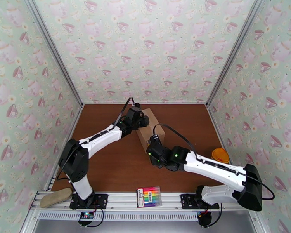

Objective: Unpack the express box

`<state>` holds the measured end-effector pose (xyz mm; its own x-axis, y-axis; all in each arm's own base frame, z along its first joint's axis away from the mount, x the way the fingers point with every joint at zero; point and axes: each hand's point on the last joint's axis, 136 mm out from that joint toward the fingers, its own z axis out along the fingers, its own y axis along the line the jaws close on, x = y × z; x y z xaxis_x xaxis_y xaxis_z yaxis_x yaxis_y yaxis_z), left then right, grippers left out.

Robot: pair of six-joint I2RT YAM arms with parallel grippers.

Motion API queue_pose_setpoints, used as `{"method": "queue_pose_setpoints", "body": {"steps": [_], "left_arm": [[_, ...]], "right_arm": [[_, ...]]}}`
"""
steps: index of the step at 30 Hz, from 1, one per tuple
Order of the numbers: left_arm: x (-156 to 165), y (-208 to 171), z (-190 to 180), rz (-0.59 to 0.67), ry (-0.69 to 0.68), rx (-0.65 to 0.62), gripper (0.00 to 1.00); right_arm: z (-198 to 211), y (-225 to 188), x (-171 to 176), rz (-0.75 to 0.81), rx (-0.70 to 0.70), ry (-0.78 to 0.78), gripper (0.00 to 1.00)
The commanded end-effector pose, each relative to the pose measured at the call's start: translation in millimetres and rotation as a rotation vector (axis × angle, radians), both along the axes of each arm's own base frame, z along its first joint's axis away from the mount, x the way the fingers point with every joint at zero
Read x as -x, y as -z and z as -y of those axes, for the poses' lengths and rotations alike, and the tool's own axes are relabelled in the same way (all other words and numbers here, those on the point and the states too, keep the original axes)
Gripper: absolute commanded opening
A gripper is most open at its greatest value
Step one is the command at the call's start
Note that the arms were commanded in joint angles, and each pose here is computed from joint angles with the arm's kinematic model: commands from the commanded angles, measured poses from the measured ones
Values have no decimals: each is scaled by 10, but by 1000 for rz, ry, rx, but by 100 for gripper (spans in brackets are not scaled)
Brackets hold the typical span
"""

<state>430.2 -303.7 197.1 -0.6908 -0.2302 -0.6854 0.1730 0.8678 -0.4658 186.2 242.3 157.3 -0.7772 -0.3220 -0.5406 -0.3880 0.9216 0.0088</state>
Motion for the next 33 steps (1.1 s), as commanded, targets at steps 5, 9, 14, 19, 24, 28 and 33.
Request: {"method": "queue_pose_setpoints", "body": {"steps": [5, 9, 14, 19, 24, 28, 33], "left_arm": [[-91, 334, -239, -57, -78, -89, 36], [-69, 269, -189, -43, -65, -70, 36], [-35, 83, -104, -1, -36, -30, 36], [17, -198, -35, 47, -4, 6, 37], [93, -499, -28, 92, 19, 46, 37], [183, -684, -15, 112, 46, 83, 41], [318, -817, -16, 118, 80, 119, 49]], "right_arm": [[178, -65, 103, 30, 14, 45, 0], [285, -99, 143, 31, -1, 69, 0], [414, -139, 161, 43, 6, 96, 0], [472, -146, 150, 57, 11, 113, 0], [507, -196, 113, 89, 9, 126, 0], [538, -251, 73, 122, 11, 138, 0], [598, -361, 26, 171, -5, 161, 0]]}}
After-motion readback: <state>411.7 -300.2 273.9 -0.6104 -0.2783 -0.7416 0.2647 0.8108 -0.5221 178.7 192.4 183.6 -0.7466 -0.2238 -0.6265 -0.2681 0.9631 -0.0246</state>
